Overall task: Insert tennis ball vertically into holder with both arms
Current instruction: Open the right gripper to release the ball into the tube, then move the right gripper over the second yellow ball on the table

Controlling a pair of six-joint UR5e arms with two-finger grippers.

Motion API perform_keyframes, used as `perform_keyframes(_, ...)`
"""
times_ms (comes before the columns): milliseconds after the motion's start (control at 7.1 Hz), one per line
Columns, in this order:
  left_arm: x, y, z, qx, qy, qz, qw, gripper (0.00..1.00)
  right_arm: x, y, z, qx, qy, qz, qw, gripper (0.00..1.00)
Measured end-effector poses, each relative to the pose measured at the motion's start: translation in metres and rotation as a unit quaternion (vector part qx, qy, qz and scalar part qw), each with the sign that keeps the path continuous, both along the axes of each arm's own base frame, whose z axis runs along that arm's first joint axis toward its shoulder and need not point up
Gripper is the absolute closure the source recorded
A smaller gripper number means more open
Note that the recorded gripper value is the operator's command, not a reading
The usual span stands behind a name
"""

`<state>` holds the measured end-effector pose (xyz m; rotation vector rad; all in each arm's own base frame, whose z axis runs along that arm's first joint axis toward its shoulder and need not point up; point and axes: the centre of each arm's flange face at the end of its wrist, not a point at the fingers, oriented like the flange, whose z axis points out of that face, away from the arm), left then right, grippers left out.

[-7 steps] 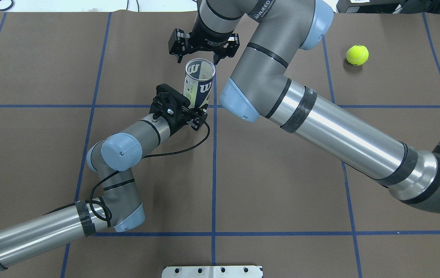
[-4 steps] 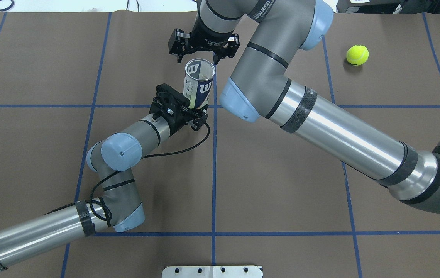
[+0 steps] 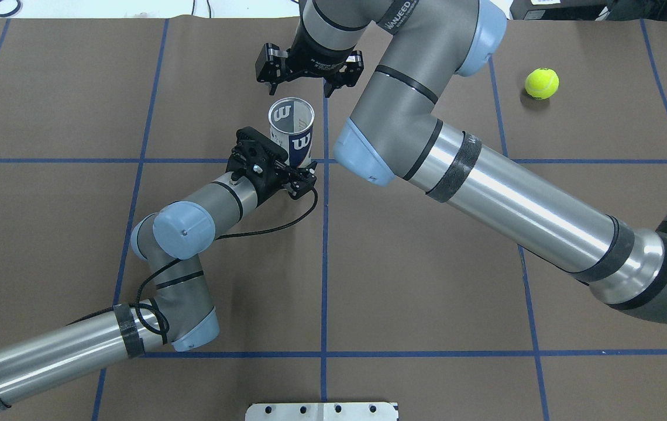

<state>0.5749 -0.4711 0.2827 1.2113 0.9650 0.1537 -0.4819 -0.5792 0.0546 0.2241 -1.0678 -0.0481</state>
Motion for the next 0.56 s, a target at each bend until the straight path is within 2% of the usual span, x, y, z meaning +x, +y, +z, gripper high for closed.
perform_keyframes(564,-0.0037,-0.0013,0.0050,0.002,-0.005,-0.001,1.0000,0.01,0.0006,0.0006,-0.0008,-0.008,-0.002,0.005,1.0000,0.02)
